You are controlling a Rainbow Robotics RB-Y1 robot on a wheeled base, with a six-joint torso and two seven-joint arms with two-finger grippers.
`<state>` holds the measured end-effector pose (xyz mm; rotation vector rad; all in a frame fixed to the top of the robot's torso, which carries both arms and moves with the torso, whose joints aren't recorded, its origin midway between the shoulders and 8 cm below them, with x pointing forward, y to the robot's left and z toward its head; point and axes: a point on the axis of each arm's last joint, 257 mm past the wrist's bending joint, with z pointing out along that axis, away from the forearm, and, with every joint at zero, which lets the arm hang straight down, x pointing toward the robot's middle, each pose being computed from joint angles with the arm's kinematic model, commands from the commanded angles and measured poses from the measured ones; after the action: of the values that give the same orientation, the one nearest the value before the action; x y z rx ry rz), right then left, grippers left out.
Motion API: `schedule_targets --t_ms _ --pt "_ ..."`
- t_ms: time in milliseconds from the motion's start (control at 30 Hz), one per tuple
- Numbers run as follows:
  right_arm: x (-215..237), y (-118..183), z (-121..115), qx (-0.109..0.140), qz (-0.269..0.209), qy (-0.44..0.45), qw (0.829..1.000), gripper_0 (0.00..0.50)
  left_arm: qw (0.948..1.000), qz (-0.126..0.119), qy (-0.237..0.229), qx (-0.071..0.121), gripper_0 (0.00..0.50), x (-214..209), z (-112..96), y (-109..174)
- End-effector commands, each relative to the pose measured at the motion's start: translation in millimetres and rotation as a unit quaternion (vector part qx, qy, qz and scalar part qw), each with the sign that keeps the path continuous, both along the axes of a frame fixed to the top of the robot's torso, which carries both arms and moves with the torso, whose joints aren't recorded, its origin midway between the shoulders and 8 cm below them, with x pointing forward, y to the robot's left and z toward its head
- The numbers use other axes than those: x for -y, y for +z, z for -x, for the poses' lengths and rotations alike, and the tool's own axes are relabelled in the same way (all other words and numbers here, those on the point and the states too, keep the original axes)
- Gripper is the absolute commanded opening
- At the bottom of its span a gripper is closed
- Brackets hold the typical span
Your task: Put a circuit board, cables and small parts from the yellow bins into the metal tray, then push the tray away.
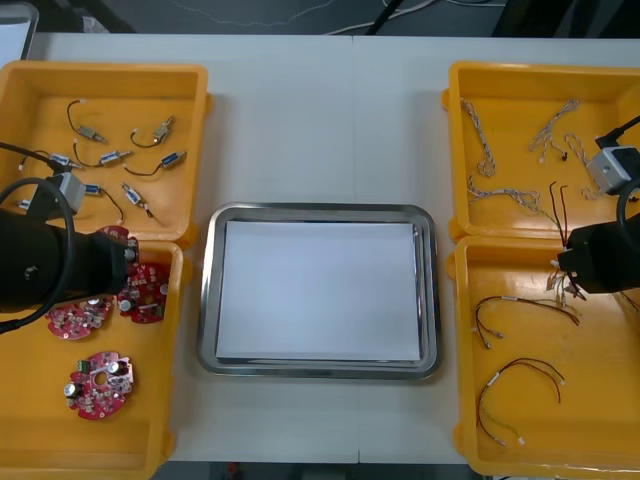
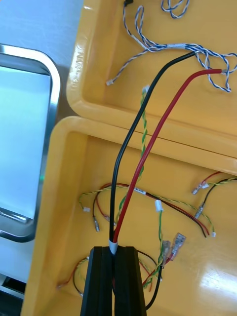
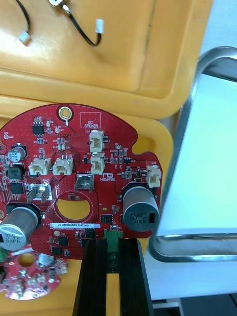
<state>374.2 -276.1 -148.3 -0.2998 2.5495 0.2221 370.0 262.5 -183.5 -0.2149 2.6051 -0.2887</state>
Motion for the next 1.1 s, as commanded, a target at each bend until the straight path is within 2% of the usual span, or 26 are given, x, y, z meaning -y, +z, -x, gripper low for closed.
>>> schedule_targets --t_ms 33,300,500,667,867,1100 --pt "-16 11 2 0.007 0.006 0.010 1.000 0.000 0.9992 -0.026 -0.027 0.015 0.000 11 -1 16" --pt "-23 10 6 0.002 0.000 0.011 1.000 0.000 0.9991 -0.026 -0.029 0.018 0.000 43 -3 13" --pt "-25 11 8 0.001 -0.003 0.007 1.000 0.000 0.9996 -0.016 -0.021 0.010 0.000 66 -2 8" --pt "-23 11 10 -0.003 0.001 0.005 1.000 0.000 0.9996 -0.019 -0.019 0.009 0.000 83 -2 2" --pt "-27 4 17 -0.021 0.008 -0.006 1.000 0.000 0.9996 -0.007 -0.027 0.001 0.000 111 3 -3" --pt "-34 5 20 -0.017 0.007 0.004 1.000 0.000 0.9988 -0.004 -0.049 -0.002 0.000 141 11 -8"
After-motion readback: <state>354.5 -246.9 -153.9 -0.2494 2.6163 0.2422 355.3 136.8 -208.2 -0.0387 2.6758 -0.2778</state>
